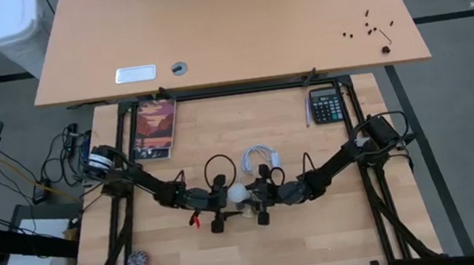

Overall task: Screw lightbulb
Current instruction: Insert the lightbulb into the lamp

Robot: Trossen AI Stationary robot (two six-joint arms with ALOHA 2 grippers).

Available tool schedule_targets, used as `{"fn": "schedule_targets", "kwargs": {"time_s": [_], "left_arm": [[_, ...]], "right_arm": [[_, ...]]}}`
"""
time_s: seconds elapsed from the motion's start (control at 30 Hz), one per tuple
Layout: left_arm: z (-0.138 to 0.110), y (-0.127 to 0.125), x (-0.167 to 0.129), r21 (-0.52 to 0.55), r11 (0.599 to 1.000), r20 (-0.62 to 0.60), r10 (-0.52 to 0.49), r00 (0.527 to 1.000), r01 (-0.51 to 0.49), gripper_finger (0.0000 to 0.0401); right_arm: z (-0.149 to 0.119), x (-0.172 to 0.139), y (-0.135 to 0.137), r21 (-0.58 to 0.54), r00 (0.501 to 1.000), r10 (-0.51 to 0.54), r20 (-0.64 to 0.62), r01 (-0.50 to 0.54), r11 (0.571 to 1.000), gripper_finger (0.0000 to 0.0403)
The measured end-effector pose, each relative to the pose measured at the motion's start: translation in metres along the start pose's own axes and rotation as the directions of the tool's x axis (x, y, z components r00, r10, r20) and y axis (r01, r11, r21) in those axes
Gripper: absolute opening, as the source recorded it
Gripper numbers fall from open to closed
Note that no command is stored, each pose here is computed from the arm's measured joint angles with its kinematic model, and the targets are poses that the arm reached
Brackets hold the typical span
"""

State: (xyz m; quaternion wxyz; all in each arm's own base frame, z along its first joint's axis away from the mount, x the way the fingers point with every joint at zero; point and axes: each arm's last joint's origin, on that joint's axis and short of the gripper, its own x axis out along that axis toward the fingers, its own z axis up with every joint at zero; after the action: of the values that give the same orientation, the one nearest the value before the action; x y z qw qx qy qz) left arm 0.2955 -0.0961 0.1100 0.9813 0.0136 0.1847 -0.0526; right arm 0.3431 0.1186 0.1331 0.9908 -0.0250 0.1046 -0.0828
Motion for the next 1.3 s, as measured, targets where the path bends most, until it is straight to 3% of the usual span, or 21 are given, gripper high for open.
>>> {"fn": "schedule_targets", "kwargs": {"time_s": [0.2, 0.5, 0.8, 1.3], "left_arm": [[0.019, 0.003, -0.016, 0.056, 0.998, -0.017, 0.041, 0.999, -0.04, 0.023], [0.054, 0.01, -0.042, 0.147, 0.974, 0.078, 0.162, 0.984, -0.172, 0.023], [0.066, 0.014, -0.052, 0.221, 0.934, 0.134, 0.255, 0.958, -0.28, 0.0229], [0.072, 0.013, -0.052, 0.191, 0.944, 0.189, 0.235, 0.953, -0.27, 0.0229]], "right_arm": [[0.005, -0.01, 0.006, -0.032, 0.999, -0.028, -0.034, 0.027, 0.999, 0.0169], [0.004, -0.018, 0.011, 0.021, 0.997, -0.069, -0.031, 0.07, 0.997, 0.0169], [0.0, -0.023, 0.007, 0.061, 0.998, -0.068, 0.005, 0.067, 0.996, 0.0169], [0.001, -0.015, -0.004, 0.102, 1.0, 0.0, 0.005, 0.0, 0.995, 0.0169]]}}
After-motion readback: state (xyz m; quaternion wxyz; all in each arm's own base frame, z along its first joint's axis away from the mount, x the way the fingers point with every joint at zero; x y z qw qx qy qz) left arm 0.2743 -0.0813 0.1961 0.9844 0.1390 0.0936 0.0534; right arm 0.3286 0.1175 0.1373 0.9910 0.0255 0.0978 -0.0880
